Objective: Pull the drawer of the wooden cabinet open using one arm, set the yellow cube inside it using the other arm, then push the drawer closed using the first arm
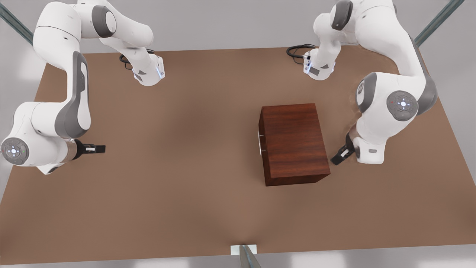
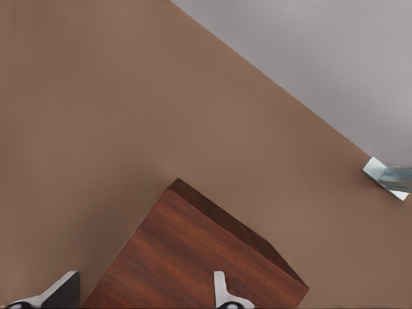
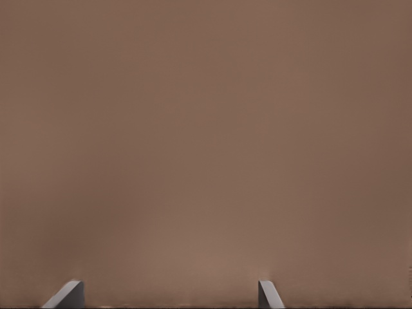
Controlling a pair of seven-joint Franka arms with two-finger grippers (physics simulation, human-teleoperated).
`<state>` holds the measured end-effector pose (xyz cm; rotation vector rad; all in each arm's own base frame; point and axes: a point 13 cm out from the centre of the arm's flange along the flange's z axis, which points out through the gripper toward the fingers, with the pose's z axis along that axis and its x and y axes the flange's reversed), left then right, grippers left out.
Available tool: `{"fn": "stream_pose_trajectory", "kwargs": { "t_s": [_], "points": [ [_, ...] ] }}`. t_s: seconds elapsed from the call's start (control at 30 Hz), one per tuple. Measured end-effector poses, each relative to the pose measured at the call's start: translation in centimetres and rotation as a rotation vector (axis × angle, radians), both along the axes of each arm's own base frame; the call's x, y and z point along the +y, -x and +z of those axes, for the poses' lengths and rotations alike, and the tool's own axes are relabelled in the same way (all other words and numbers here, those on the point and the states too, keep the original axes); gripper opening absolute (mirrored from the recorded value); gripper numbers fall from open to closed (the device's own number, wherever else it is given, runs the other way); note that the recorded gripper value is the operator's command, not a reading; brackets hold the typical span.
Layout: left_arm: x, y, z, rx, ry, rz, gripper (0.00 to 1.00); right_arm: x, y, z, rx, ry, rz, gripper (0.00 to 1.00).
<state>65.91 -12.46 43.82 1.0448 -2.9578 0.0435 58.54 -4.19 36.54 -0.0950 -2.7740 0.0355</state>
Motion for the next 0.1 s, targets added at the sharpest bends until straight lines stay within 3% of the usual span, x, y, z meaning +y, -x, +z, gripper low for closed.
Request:
{"fn": "stream_pose_trajectory", "kwargs": {
  "t_s": [0.1],
  "points": [
    [3.2, 1.2, -0.6, 0.022, 0.037, -0.083, 1.00, 0.3, 1.5, 0.3, 0.060, -0.004, 0.005, 1.00]
  ]
}}
